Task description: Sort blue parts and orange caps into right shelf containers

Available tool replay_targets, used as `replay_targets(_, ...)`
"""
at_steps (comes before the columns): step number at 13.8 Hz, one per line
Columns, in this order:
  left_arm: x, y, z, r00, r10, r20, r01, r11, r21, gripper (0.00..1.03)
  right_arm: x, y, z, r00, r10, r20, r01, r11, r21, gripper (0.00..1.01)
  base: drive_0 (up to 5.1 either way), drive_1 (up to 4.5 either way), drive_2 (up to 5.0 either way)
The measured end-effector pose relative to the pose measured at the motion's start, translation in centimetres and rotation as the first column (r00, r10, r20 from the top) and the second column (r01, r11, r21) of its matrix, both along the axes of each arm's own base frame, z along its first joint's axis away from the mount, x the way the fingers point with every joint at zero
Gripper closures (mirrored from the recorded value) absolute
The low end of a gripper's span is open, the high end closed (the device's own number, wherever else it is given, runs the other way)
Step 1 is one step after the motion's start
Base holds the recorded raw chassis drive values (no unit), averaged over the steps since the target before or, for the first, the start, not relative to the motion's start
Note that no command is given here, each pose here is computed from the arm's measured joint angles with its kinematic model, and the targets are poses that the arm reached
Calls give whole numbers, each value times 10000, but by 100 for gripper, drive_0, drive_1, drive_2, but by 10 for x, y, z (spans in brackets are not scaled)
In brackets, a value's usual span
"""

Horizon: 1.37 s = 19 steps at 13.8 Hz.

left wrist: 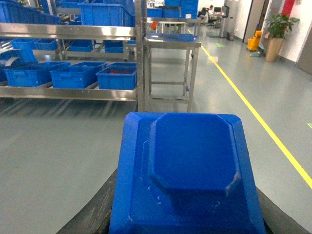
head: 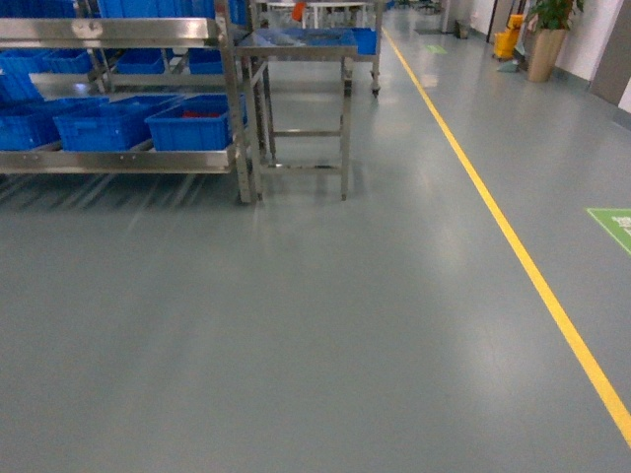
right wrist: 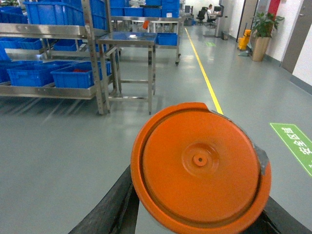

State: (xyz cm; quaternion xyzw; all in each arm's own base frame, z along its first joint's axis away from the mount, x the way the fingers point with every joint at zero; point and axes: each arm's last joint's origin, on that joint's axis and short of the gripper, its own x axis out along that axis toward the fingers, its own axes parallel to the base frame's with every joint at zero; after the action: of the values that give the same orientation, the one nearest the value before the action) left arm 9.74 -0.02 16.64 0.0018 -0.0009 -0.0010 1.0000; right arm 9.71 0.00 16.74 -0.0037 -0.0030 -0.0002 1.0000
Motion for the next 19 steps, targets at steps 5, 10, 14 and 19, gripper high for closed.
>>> replay_targets(5,0,0,0,10000,0,-19,0,10000,0,60,0,0,0,10000,0,-38,0,10000,0,57,-1,418,-421)
replay_targets(10,0,0,0,10000,0,-27,0,10000,0,60,0,0,0,10000,4,-38,-4,10000,0,57,1,420,-419)
replay_targets(14,0,0,0,10000,27,-19,-27,10000,0,60,0,0,0,10000,4,-4,-4,10000,0,57,7,426,-413)
replay_targets(19,0,0,0,10000,0,-15,0,10000,0,60,0,0,0,10000,4,-42,-4,10000,0,57,8,427,-412)
